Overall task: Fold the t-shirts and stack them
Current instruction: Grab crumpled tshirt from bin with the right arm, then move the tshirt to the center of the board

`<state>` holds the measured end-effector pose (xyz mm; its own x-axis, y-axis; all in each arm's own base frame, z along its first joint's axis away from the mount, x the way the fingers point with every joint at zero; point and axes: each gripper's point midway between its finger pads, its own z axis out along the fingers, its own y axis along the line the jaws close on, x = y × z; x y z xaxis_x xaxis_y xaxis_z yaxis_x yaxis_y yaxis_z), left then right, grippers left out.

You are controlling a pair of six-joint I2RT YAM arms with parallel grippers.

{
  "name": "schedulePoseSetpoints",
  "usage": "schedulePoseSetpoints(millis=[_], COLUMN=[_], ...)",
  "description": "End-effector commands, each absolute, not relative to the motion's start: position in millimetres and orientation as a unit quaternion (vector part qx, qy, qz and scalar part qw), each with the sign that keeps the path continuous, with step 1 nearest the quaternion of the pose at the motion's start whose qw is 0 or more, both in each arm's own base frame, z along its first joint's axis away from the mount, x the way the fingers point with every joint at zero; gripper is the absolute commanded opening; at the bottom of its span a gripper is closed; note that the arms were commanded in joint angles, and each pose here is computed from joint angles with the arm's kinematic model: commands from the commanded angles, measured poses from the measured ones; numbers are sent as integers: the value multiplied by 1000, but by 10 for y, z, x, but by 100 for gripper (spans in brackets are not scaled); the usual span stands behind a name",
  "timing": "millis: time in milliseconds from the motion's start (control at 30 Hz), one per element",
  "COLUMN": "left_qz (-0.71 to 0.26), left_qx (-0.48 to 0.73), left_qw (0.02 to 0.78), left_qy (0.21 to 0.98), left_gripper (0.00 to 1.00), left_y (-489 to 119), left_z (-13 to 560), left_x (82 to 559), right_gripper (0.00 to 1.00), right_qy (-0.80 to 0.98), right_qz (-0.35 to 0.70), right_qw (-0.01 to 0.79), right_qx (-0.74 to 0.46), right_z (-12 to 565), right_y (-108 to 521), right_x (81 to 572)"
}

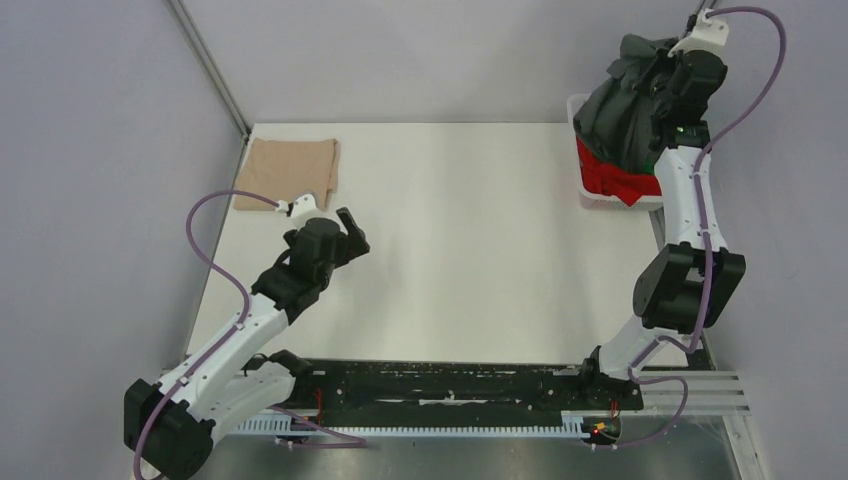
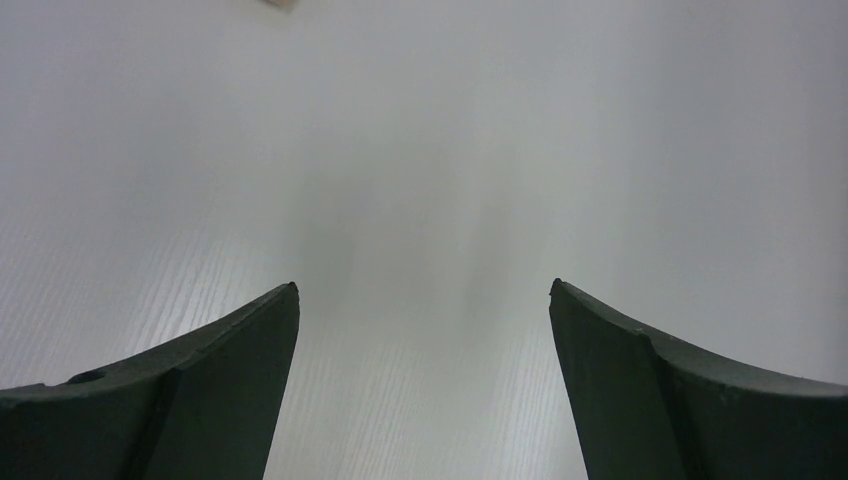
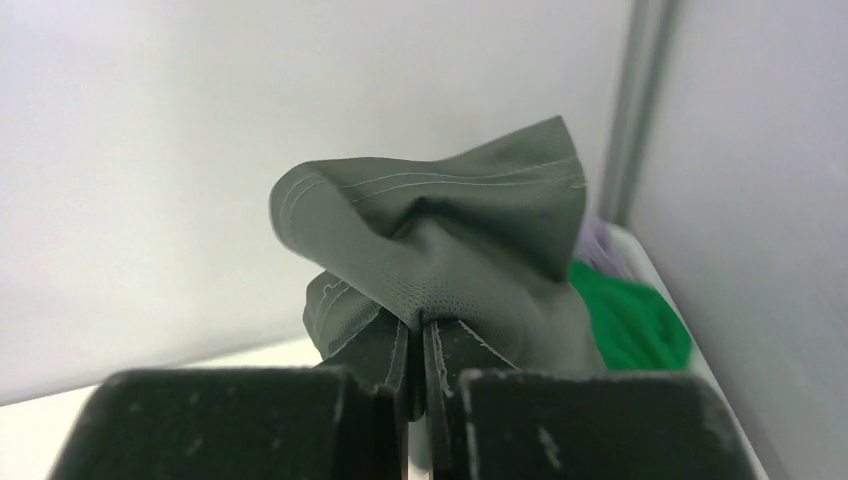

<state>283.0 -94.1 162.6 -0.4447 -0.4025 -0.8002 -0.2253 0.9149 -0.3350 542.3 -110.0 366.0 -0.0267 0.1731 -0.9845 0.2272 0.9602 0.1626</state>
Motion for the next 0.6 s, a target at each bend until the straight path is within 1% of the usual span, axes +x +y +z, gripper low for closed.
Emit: schedulePoseSetpoints(millis=[0, 267, 433, 567], left_qz=[-113, -124, -128, -132], left_qx=[-184, -182, -181, -183], left_qw=[516, 515, 513, 515], left_qy=[829, 829, 829, 827], left_gripper=[100, 100, 100, 100], left_y=[-1012, -1044, -1060, -1058], left_z=[1830, 1845, 1838, 1863], left_x=[2926, 2924, 2914, 2908], right_gripper=[0, 0, 0, 0], right_qy=[585, 455, 369, 338], right_qz=[92, 235, 248, 292], right_qw=[806, 851, 887, 884], right_qx=[10, -119, -125, -139], right_z=[5015, 5842, 6448, 6681], right_y=[-490, 365, 517, 719], right_x=[5218, 4602, 4266, 4069])
